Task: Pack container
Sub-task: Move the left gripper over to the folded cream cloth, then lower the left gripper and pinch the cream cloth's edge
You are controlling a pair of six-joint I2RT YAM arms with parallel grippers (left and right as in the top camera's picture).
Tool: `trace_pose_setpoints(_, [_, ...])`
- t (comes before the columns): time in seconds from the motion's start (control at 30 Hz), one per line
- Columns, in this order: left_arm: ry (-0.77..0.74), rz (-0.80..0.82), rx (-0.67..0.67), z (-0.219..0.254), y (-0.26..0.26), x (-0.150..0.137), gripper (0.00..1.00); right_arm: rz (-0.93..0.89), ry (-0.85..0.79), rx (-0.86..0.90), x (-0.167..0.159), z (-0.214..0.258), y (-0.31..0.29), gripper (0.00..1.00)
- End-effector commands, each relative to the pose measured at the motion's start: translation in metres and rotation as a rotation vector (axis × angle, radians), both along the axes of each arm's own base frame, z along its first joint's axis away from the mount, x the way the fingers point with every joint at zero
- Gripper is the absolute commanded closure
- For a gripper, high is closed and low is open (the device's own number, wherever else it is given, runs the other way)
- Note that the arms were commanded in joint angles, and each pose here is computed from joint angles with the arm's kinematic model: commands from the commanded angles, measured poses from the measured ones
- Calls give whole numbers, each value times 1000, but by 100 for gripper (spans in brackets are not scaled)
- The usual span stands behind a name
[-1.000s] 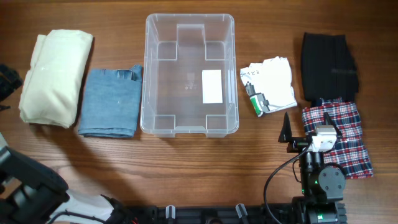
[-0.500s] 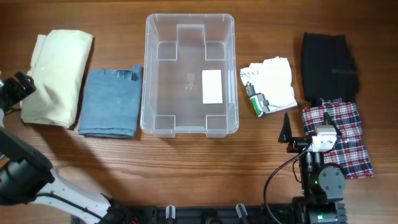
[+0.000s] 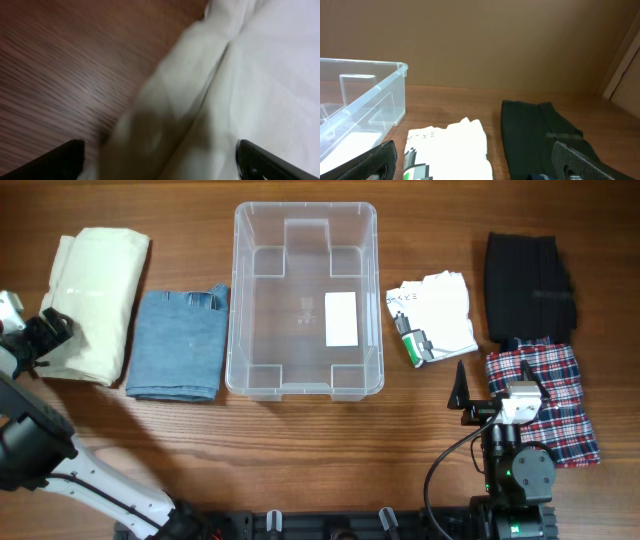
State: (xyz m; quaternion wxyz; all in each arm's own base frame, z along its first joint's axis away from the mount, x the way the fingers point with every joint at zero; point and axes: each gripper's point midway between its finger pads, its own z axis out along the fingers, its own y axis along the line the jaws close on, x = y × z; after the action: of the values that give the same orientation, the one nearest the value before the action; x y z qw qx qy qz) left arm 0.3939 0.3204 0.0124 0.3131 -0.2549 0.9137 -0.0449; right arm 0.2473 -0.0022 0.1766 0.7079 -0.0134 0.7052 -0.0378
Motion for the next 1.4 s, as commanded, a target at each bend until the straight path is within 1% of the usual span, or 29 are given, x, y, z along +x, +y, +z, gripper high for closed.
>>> trace_pose_setpoints(0.0, [-29, -58, -90, -1, -18, 2, 0, -8, -6, 9, 0, 1, -2, 0])
trace_pose_setpoints(0.03, [-21, -56, -190, -3, -34, -3, 0, -8, -6, 9, 0, 1, -2, 0])
trace_pose_setpoints(0.13, [26, -20, -271, -8, -46, -13, 1, -8, -6, 9, 0, 1, -2, 0])
trace_pose_setpoints(0.27, [76, -15, -354, -11, -63, -24, 11, -8, -6, 9, 0, 1, -2, 0])
trace_pose_setpoints(0.4, [84, -17, -424, -4, -76, -29, 16, -8, -6, 9, 0, 1, -2, 0])
trace_pose_setpoints(0.47, [77, 17, -437, 4, -75, -28, 16, -8, -6, 9, 0, 1, -2, 0])
trace_pose_setpoints(0.53, [50, 17, -415, 17, -72, -25, 14, -8, -6, 9, 0, 1, -2, 0])
trace_pose_setpoints(0.63, [-10, 8, -341, 41, -62, -17, 4, -8, -6, 9, 0, 1, -2, 0])
trace_pose_setpoints(0.7, [-44, 10, -276, 57, -53, -13, 1, -8, -6, 9, 0, 1, -2, 0])
trace_pose_setpoints(0.73, [-71, 13, -222, 69, -45, -9, 0, -8, -6, 9, 0, 1, -2, 0])
trace_pose_setpoints(0.8, [-96, 4, -172, 78, -39, -6, 0, -8, -6, 9, 0, 1, -2, 0])
trace_pose_setpoints(0.9, [-107, 2, -123, 80, -31, -3, 0, -8, -6, 9, 0, 1, -2, 0])
trace_pose_setpoints(1.03, [-109, -74, -39, 80, -27, -1, 0, -8, -6, 9, 0, 1, -2, 0])
trace_pose_setpoints(1.2, [-102, -73, 38, 76, -13, 2, 0, -8, -6, 9, 0, 1, -2, 0])
trace_pose_setpoints(1.37, [-110, -84, 54, 59, -6, 10, 0, -8, -6, 9, 0, 1, -2, 0])
